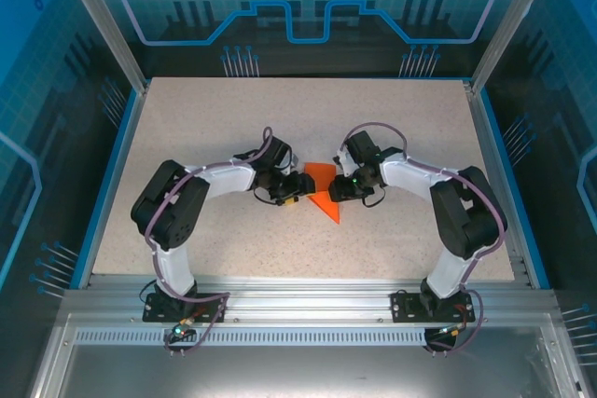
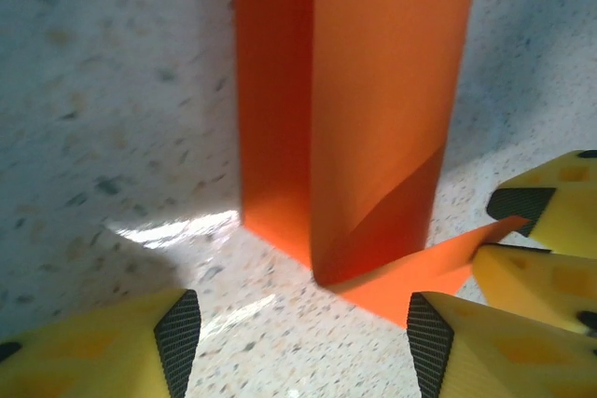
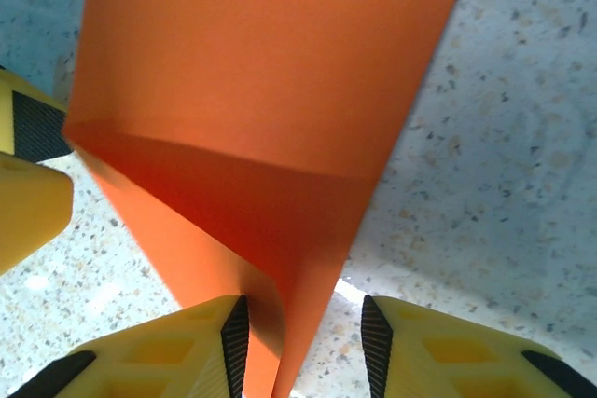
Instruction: Fold a paper plane with a square sheet of paper (fold left side to right side)
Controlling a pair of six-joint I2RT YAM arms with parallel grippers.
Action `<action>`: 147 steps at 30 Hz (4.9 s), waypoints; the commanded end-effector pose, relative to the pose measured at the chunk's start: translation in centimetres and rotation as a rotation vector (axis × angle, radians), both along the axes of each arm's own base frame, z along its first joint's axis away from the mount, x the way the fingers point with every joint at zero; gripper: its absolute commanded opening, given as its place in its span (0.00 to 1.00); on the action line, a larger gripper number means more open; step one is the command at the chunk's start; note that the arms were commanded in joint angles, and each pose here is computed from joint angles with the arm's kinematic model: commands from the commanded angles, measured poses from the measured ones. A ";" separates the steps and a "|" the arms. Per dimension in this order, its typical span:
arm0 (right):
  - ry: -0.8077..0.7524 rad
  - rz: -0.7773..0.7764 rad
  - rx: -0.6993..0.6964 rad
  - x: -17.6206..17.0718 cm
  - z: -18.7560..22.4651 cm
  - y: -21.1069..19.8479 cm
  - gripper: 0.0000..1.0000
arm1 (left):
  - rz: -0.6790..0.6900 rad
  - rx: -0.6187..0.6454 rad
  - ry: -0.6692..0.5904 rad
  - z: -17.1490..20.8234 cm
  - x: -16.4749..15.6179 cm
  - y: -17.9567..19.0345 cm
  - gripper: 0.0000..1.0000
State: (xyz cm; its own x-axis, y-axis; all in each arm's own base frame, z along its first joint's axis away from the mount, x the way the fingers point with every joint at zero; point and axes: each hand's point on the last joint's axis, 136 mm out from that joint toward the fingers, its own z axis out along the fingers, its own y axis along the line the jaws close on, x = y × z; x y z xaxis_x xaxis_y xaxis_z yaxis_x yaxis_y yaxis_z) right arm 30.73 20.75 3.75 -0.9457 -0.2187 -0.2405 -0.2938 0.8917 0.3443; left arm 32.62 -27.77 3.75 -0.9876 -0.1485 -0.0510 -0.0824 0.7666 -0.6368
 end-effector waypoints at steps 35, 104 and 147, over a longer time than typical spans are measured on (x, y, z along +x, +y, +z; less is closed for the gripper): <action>-0.374 0.239 -0.190 -2.7 -0.1 3.6 0.51 | -0.040 -0.019 -0.015 1.8 2.0 -3.4 0.24; -0.229 0.098 0.046 -3.2 -1.7 1.3 0.08 | 0.008 -0.061 -0.002 0.5 1.0 -2.9 0.26; -0.132 0.061 0.170 -0.5 0.0 2.1 0.35 | -0.030 -0.041 0.009 -0.5 1.7 -4.8 0.22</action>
State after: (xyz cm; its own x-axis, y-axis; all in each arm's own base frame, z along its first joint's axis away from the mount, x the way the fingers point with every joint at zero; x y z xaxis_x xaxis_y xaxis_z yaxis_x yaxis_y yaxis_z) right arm 30.12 23.04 4.42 -0.8777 -0.2102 -0.4308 -0.4056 0.8046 0.4338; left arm 34.60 -32.09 3.26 -0.9883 -0.1457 -0.0451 -0.0780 0.7366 -0.6718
